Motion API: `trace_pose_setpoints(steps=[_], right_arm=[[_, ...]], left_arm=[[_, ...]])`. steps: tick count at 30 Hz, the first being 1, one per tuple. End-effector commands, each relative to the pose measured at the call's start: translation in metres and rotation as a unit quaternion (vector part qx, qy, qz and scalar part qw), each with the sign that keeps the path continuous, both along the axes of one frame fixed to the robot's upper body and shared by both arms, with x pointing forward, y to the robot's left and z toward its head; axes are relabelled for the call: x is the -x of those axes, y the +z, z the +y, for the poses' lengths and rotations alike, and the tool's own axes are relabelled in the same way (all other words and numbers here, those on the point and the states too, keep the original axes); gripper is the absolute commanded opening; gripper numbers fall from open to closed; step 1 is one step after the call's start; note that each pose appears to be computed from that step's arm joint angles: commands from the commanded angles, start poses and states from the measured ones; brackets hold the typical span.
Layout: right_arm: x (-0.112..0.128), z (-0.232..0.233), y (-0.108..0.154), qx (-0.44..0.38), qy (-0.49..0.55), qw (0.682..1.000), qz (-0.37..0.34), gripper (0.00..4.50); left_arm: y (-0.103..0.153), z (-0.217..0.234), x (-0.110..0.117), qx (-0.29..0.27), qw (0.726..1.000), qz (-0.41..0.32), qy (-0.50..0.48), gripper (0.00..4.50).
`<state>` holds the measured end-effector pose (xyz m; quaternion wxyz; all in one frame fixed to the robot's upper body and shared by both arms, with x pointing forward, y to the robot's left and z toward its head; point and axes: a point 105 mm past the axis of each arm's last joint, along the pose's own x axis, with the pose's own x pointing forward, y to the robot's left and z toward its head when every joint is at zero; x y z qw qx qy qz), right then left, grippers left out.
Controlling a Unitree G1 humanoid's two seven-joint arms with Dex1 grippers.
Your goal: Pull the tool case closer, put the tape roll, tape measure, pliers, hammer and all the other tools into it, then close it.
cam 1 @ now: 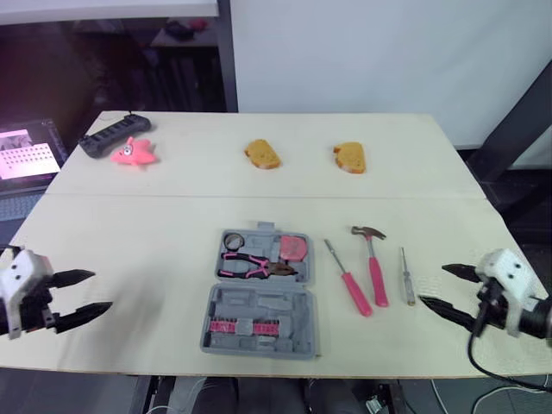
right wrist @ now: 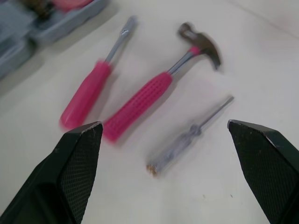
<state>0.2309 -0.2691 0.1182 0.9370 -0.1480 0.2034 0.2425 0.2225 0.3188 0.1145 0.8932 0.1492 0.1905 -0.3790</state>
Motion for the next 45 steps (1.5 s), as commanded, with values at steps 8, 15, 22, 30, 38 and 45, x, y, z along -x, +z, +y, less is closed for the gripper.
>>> trace_pose_setpoints(steps=[8, 15, 22, 30, 38, 45], right_arm=[[-0.030, 0.014, -0.039, 0.017, -0.240, 0.971, 0.013, 4.50], [-0.047, 0.006, -0.052, 0.004, -0.297, 0.955, 0.025, 4.50], [-0.047, -0.001, -0.078, -0.011, -0.317, 0.945, 0.083, 3.97], [-0.045, 0.003, -0.086, -0.028, -0.324, 0.941, 0.099, 0.08], [-0.036, -0.003, -0.071, -0.028, -0.335, 0.938, 0.085, 0.02], [-0.021, 0.032, -0.012, -0.081, -0.268, 0.960, -0.005, 0.02]], left_arm=[[0.028, -0.101, 0.007, 0.063, 0.980, -0.052, -0.184, 4.47], [0.026, -0.122, 0.014, 0.066, 0.972, -0.022, -0.225, 4.47], [0.022, -0.124, 0.015, 0.059, 0.972, -0.023, -0.225, 4.50], [0.021, -0.124, 0.020, 0.054, 0.974, -0.016, -0.221, 4.50], [0.022, -0.124, 0.014, 0.055, 0.974, -0.013, -0.220, 4.50], [0.020, -0.121, 0.007, 0.056, 0.974, -0.009, -0.220, 4.50]])
